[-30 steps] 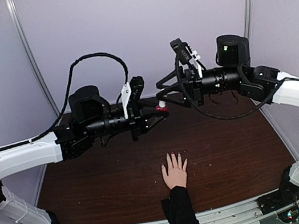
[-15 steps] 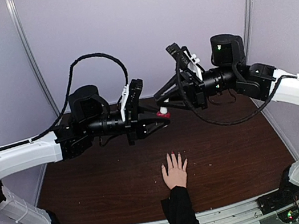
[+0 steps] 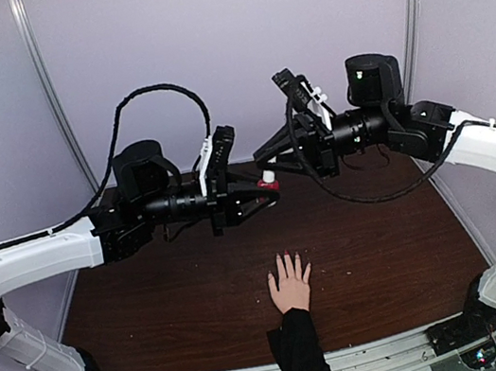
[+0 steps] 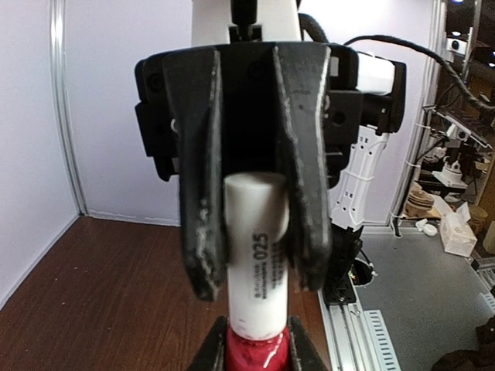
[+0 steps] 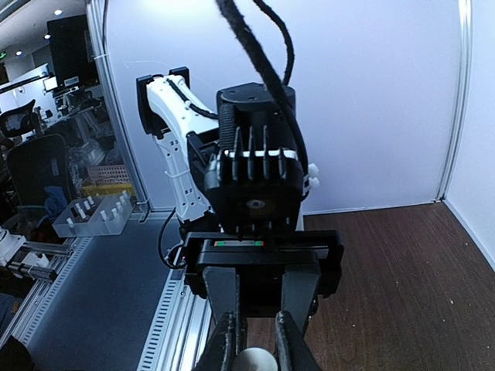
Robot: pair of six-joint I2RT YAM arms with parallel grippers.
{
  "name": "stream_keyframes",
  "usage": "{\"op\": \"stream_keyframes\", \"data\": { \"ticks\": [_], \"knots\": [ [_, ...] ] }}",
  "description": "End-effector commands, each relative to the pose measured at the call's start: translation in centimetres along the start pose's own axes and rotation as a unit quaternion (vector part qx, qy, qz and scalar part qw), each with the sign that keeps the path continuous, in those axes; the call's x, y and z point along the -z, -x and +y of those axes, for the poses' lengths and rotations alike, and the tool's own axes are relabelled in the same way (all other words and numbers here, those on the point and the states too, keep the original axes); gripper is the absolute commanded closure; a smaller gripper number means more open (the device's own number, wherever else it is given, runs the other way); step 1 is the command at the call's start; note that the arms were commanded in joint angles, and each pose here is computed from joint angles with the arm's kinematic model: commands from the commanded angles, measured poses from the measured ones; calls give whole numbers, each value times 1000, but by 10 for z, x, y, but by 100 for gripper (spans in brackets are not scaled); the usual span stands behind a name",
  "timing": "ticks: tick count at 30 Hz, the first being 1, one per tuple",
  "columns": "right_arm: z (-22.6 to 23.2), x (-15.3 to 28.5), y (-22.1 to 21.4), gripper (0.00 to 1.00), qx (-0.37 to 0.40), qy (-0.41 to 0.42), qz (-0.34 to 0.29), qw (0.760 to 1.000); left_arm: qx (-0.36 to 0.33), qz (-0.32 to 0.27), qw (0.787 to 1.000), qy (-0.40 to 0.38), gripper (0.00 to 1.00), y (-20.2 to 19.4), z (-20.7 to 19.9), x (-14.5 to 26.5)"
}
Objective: Paint the nails
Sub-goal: Screw the nail polish bottle cap onto the nail polish bottle.
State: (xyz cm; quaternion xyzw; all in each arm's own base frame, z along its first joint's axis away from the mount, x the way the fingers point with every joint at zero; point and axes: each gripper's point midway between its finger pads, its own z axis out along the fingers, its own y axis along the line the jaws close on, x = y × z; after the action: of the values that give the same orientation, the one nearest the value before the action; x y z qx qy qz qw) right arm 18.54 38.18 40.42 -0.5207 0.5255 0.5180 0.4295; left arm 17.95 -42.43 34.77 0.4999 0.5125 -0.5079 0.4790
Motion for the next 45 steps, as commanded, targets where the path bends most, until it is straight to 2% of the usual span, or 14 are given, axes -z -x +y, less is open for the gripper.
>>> {"op": "stream_keyframes", "data": {
  "ticks": [1, 11, 19, 26, 31, 33, 35, 37, 41, 45],
  "knots": [
    [-21, -5, -3, 100, -36, -40, 5, 999, -36, -45, 994, 91, 100, 33, 29, 9],
    [-59, -9, -11, 100, -67, -134, -5, 989, -38, -30, 969, 242, 100, 24, 79, 25],
    [-97, -11, -21, 100, -103, -229, -13, 968, -49, 10, 930, 363, 100, 7, 116, 28],
    [-120, -11, -30, 100, -143, -286, -26, 947, -45, 14, 902, 429, 100, -3, 137, 26],
    [-124, -9, -33, 100, -147, -302, -25, 942, -33, 26, 897, 441, 100, -8, 141, 21],
    [-120, -6, -29, 95, -136, -301, -29, 944, -31, 23, 899, 436, 100, -8, 139, 22],
    [-117, 0, -26, 76, -124, -303, -31, 944, -31, 17, 905, 424, 100, -5, 133, 23],
    [-114, 7, -21, 65, -114, -306, -35, 945, -35, 20, 915, 402, 100, -3, 126, 22],
    [-109, 23, -12, 54, -98, -305, -46, 946, -38, 12, 933, 358, 100, 5, 110, 22],
    [-88, 33, 6, 39, -65, -260, -67, 961, -15, -9, 949, 315, 100, 13, 103, 27]
  ]
}}
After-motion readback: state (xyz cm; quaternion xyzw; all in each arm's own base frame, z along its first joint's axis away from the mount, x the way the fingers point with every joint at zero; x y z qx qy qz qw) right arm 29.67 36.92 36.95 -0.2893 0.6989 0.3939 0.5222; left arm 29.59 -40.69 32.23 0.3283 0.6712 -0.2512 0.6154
